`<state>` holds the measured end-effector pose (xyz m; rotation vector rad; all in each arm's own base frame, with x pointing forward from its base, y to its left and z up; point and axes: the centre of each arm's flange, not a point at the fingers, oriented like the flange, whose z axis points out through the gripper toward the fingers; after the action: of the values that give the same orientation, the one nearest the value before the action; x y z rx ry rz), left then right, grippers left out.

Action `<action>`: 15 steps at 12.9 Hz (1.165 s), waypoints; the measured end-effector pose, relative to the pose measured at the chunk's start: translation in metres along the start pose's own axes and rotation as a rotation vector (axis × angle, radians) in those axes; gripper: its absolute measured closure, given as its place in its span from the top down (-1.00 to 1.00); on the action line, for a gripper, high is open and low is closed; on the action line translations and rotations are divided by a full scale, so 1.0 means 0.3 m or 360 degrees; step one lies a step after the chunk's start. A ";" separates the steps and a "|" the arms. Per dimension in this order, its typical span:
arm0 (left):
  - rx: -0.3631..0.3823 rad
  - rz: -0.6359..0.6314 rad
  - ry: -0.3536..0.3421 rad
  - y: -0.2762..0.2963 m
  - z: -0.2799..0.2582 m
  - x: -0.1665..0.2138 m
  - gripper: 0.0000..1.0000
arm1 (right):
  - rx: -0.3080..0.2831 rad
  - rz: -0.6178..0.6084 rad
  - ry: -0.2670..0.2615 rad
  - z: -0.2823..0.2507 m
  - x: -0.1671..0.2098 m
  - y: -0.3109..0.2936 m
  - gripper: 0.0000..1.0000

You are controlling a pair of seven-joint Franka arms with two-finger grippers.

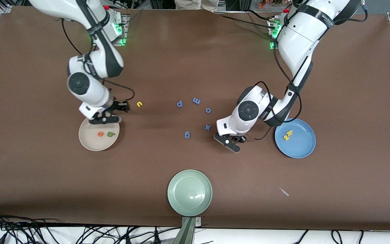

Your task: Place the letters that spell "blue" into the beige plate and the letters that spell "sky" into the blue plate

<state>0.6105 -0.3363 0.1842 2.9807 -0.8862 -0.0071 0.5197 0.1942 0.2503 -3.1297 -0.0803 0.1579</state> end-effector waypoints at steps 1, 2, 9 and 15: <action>0.0018 -0.0012 -0.0020 -0.023 -0.039 0.002 -0.81 | 0.0006 0.0037 -0.0003 0.000 -0.019 -0.049 0.49; 0.0034 -0.0027 -0.0046 -0.050 -0.087 0.000 -0.81 | 0.0012 0.0072 -0.0003 0.007 -0.036 -0.082 0.49; 0.0248 0.0177 -0.0317 -0.349 -0.243 -0.108 -0.81 | 0.0098 0.0140 0.0164 0.240 -0.218 -0.084 0.48; 0.0112 0.0487 -0.0425 -0.841 -0.219 -0.321 -0.73 | 0.0144 0.0143 0.0229 0.298 -0.267 -0.098 0.37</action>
<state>0.6685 -0.0706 0.2413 2.9155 -1.3902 -0.3806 0.4296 0.2199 0.1698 -3.0438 0.0664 -0.0617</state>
